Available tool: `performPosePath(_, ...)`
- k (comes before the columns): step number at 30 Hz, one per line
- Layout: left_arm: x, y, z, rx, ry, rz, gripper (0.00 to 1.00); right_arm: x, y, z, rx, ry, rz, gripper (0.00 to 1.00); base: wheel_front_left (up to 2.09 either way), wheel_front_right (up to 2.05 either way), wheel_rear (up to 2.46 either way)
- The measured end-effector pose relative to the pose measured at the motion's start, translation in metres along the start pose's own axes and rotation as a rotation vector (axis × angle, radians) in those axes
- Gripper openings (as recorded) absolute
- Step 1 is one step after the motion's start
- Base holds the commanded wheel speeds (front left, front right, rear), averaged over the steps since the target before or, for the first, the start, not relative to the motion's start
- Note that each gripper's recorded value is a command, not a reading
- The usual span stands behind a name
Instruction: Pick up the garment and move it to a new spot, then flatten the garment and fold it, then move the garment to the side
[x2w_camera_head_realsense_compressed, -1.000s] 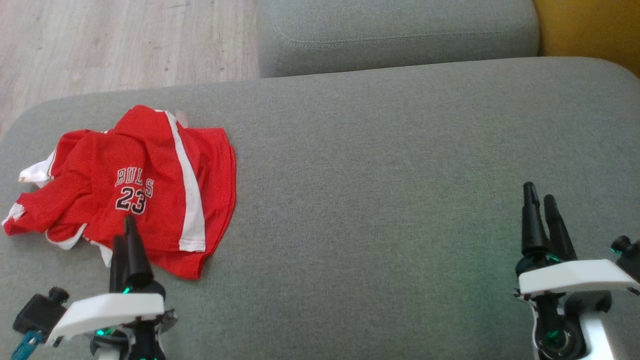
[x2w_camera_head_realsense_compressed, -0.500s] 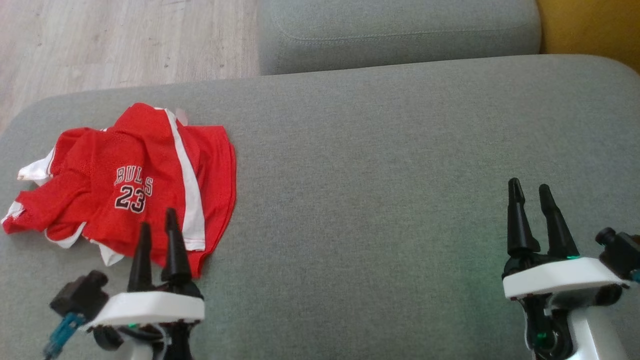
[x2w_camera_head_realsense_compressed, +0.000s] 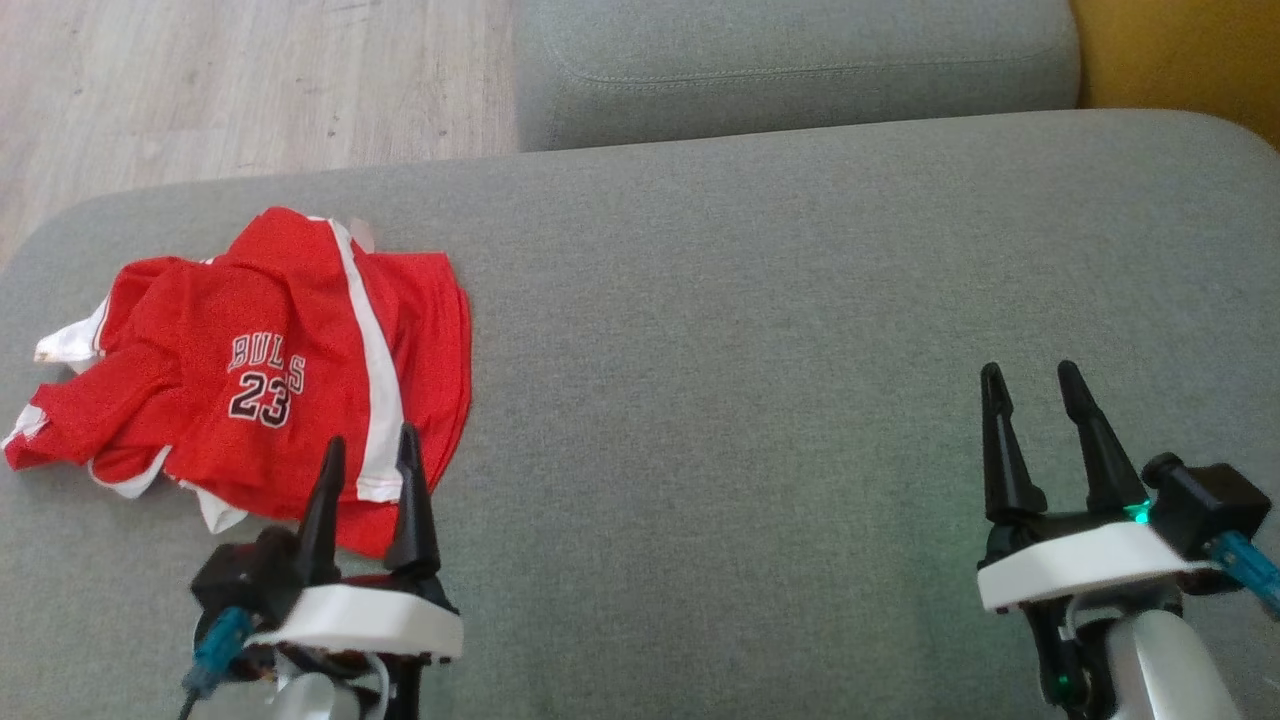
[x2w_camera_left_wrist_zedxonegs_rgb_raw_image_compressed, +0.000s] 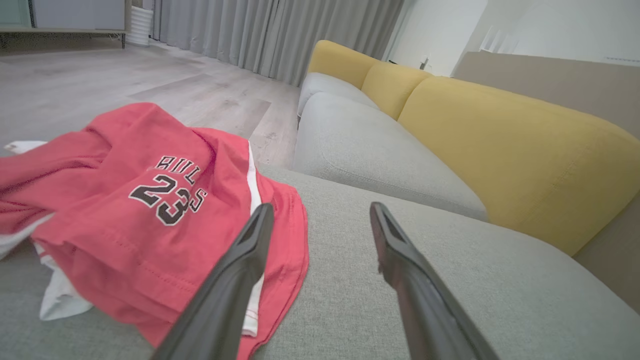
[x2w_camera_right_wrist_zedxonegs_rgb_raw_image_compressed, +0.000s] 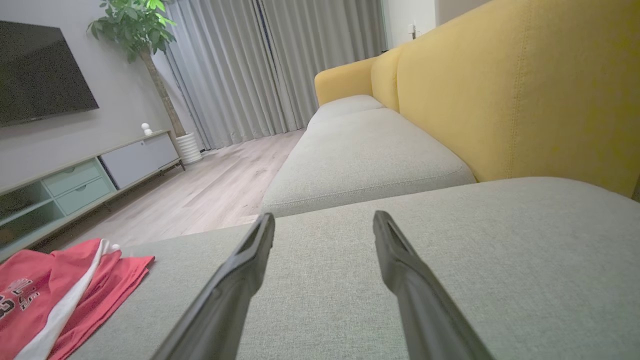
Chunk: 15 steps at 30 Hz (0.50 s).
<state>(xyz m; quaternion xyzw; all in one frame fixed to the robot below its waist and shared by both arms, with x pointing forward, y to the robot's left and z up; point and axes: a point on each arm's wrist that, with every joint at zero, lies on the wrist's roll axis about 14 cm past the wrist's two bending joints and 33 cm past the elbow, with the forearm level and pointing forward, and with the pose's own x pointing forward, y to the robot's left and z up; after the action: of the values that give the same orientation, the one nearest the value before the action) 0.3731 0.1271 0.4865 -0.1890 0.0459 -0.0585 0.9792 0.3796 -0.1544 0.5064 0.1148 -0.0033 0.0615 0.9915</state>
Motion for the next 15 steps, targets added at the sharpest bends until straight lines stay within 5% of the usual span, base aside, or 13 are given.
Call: performPosePath(15, 0.001, -0.02, -0.002, 0.245, -0.019, -0.074, 1.0, 0.001, 0.011, 0.007, -0.222, -0.032, 0.049, 1.0, 0.0, 0.0, 0.0)
